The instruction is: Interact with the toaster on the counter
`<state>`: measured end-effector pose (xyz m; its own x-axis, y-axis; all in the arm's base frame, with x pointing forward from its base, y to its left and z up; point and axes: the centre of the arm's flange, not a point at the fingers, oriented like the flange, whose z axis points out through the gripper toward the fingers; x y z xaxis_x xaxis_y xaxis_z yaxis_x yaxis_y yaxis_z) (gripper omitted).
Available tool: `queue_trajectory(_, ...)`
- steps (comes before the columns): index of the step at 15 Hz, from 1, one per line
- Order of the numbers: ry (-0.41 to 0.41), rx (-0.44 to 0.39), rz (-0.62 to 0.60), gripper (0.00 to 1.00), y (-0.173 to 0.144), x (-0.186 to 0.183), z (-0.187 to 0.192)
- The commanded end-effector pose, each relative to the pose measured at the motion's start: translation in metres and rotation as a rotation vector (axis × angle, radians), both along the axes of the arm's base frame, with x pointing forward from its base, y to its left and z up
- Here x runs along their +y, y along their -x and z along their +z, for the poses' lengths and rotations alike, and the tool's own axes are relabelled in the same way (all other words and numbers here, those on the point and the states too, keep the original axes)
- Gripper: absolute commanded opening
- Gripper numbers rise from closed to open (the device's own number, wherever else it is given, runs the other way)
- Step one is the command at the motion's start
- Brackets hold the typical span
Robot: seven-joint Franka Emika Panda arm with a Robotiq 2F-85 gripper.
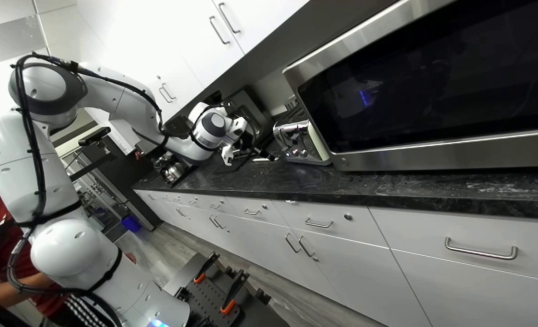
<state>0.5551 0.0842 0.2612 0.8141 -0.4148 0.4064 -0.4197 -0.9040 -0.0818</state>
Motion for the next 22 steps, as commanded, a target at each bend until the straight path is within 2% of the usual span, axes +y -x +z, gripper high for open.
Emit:
queue_trajectory(1, -0.036, -0.041, 0.079, 0.00, -0.012, -0.018, -0.006)
queue_trajectory(5, -0.006, -0.043, 0.085, 0.00, -0.020, -0.025, -0.016)
queue_trajectory(10, -0.020, -0.074, 0.078, 0.00, -0.032, -0.022, -0.017)
queue_trajectory(17, 0.000, -0.052, 0.071, 0.00, -0.041, -0.020, -0.026)
queue_trajectory(22, 0.048, -0.083, 0.020, 0.00, -0.045, -0.022, -0.031)
